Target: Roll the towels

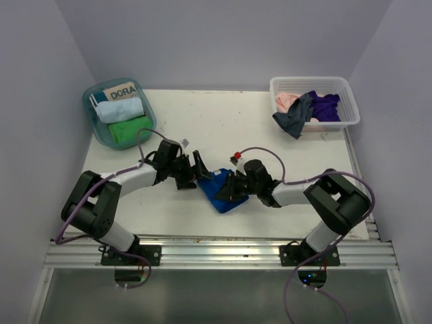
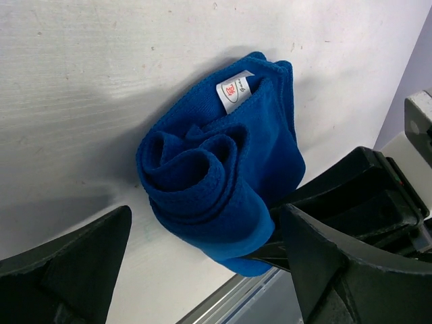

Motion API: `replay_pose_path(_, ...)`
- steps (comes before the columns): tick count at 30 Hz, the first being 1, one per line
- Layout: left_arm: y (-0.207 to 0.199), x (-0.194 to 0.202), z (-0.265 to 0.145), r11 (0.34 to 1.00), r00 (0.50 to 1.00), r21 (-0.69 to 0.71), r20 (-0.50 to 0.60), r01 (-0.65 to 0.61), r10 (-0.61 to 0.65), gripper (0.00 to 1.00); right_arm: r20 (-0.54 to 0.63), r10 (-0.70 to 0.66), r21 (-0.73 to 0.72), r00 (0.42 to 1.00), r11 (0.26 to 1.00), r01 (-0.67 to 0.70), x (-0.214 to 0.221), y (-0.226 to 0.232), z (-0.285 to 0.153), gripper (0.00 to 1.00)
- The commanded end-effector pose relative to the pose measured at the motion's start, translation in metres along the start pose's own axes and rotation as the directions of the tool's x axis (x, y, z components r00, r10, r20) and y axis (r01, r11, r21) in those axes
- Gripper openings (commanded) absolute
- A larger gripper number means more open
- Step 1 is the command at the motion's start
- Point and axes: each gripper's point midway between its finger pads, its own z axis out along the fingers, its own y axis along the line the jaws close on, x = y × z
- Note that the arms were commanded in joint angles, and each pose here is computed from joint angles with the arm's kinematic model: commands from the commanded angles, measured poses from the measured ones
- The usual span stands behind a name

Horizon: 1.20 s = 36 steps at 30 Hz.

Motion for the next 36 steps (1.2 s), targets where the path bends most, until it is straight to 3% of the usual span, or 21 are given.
replay_pose_path(1,-0.013,-0.006,0.009,0.998,0.999,0.046,0.012,-0.040,0.040,0.93,-0.040,0.099,-0.102,0.994,0.989,-0.103,0.008,0.007,-0.004,0.00)
replay_pose_path(9,-0.003,0.001,0.025,0.999,0.999,0.002,-0.011,-0.037,0.037,0.72,-0.063,0.127,-0.113,0.990,0.985,-0.134,0.011,0.002,-0.001,0.00)
replay_pose_path(12,-0.003,0.001,0.028,1.000,1.000,-0.006,-0.013,-0.028,0.028,0.60,-0.078,0.121,-0.074,0.989,0.989,-0.127,0.013,-0.005,0.000,0.00)
replay_pose_path(14,-0.003,0.001,0.028,1.000,1.000,-0.010,-0.012,-0.024,0.023,0.45,-0.082,0.083,-0.036,0.993,0.996,-0.086,0.010,-0.009,0.001,0.00)
replay_pose_path(16,-0.007,0.000,0.026,1.000,1.000,-0.016,-0.015,-0.023,0.023,0.31,-0.091,0.047,0.078,0.995,0.996,-0.040,0.012,-0.025,-0.004,0.13)
replay_pose_path(17,-0.006,0.000,0.026,0.999,1.000,-0.026,-0.017,-0.018,0.018,0.26,-0.080,0.022,0.100,0.997,0.995,-0.014,0.006,-0.025,-0.006,0.26)
replay_pose_path(19,-0.007,0.001,0.023,0.999,0.999,-0.046,-0.033,-0.007,0.005,0.17,-0.080,-0.031,0.186,0.996,0.982,0.046,0.003,-0.032,-0.015,0.38)
replay_pose_path(21,-0.006,0.002,0.021,0.998,0.999,-0.065,-0.041,0.006,-0.009,0.16,-0.088,-0.065,0.246,0.994,0.965,0.085,-0.002,-0.030,-0.023,0.49)
replay_pose_path(24,-0.006,0.005,0.016,0.996,0.999,-0.080,-0.038,0.027,-0.030,0.15,-0.071,-0.190,0.332,0.979,0.921,0.202,-0.017,-0.016,-0.038,0.56)
replay_pose_path(26,-0.005,0.006,0.014,0.995,0.999,-0.089,-0.030,0.040,-0.043,0.15,-0.047,-0.308,0.393,0.950,0.869,0.301,-0.031,0.001,-0.042,0.58)
replay_pose_path(28,-0.003,0.006,0.012,0.994,0.998,-0.100,-0.021,0.050,-0.052,0.15,-0.093,-0.371,0.446,0.924,0.814,0.372,-0.024,0.007,-0.046,0.58)
replay_pose_path(30,-0.002,0.007,0.012,0.993,0.998,-0.104,-0.019,0.057,-0.060,0.15,-0.078,-0.431,0.538,0.899,0.741,0.402,-0.037,0.010,-0.052,0.58)
replay_pose_path(35,0.003,0.011,0.014,0.991,0.997,-0.117,-0.031,0.069,-0.073,0.16,-0.121,-0.573,0.609,0.810,0.602,0.517,-0.040,0.033,-0.048,0.59)
replay_pose_path(36,0.001,0.012,0.013,0.991,0.997,-0.112,-0.033,0.066,-0.071,0.16,-0.149,-0.592,0.654,0.792,0.541,0.529,-0.041,0.026,-0.048,0.59)
